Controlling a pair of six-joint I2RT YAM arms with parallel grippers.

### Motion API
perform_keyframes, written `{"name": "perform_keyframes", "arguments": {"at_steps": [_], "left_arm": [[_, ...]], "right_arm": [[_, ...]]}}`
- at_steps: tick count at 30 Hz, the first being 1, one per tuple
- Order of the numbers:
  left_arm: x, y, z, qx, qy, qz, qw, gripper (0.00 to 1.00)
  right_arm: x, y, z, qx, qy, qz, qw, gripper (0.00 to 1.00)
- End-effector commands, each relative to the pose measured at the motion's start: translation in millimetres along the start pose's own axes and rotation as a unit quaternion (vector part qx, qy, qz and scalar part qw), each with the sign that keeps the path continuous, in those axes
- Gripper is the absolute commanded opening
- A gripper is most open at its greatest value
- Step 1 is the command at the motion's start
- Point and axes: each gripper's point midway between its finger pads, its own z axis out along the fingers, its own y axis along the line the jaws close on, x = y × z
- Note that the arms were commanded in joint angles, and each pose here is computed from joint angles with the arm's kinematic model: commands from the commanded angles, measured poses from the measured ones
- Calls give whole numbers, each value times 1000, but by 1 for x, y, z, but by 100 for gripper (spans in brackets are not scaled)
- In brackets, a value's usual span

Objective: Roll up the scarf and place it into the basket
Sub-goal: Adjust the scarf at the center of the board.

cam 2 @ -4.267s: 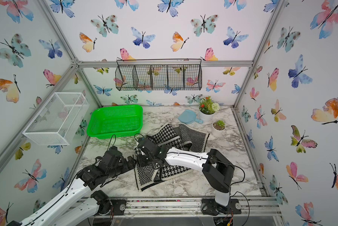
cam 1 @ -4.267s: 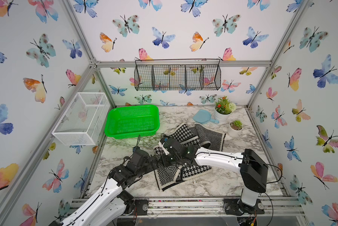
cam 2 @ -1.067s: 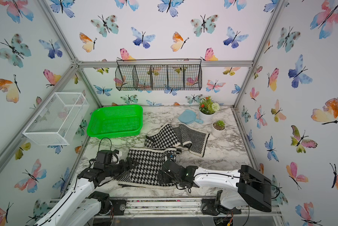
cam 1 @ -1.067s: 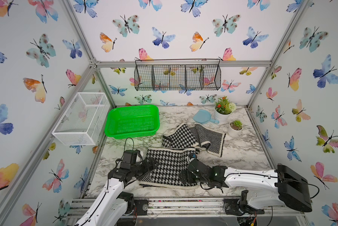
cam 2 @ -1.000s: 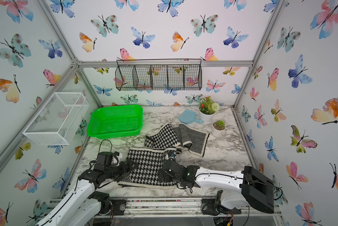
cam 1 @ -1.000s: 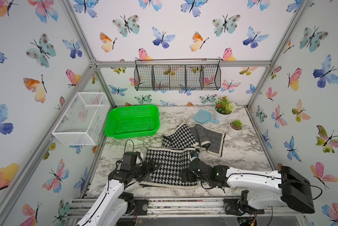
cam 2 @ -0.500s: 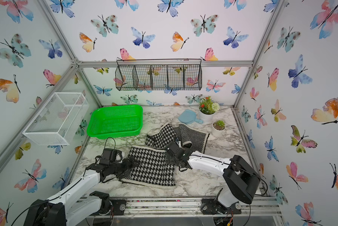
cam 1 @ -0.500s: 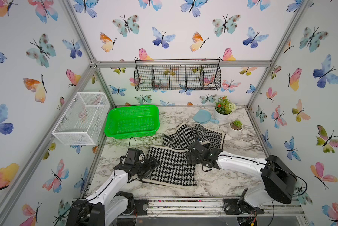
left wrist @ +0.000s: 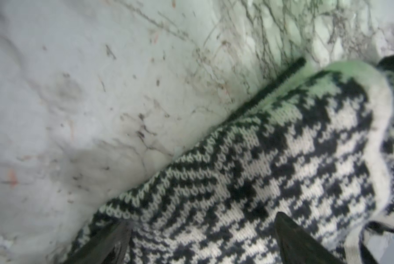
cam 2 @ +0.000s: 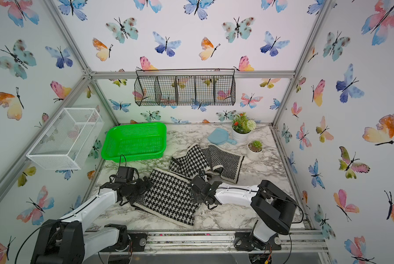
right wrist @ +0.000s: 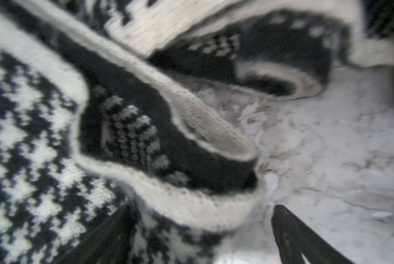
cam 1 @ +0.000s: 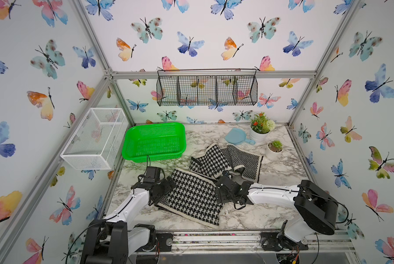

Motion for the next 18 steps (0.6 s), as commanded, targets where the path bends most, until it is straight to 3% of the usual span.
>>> {"name": "perform_keyframes", "arguments": {"at_steps": [1, 6, 10, 14, 18], "left_arm": [[-18, 17, 11, -53, -6, 4, 999, 98], [-53, 6, 5, -67, -29, 14, 997, 98], [-75, -8, -17, -66, -53, 22, 996, 98], [-58, -21, -35, -9, -48, 25, 999, 98], [-21, -32, -47, 76, -17, 30, 997, 98]], "right_arm": [[27, 25, 9, -27, 27, 4, 999, 98], [48, 57, 10, -53, 30, -1, 998, 98], [44, 64, 4, -53, 20, -9, 998, 98], [20, 51, -15, -13, -28, -27, 999, 98], [-2, 29, -22, 34, -55, -47, 997, 98]]}}
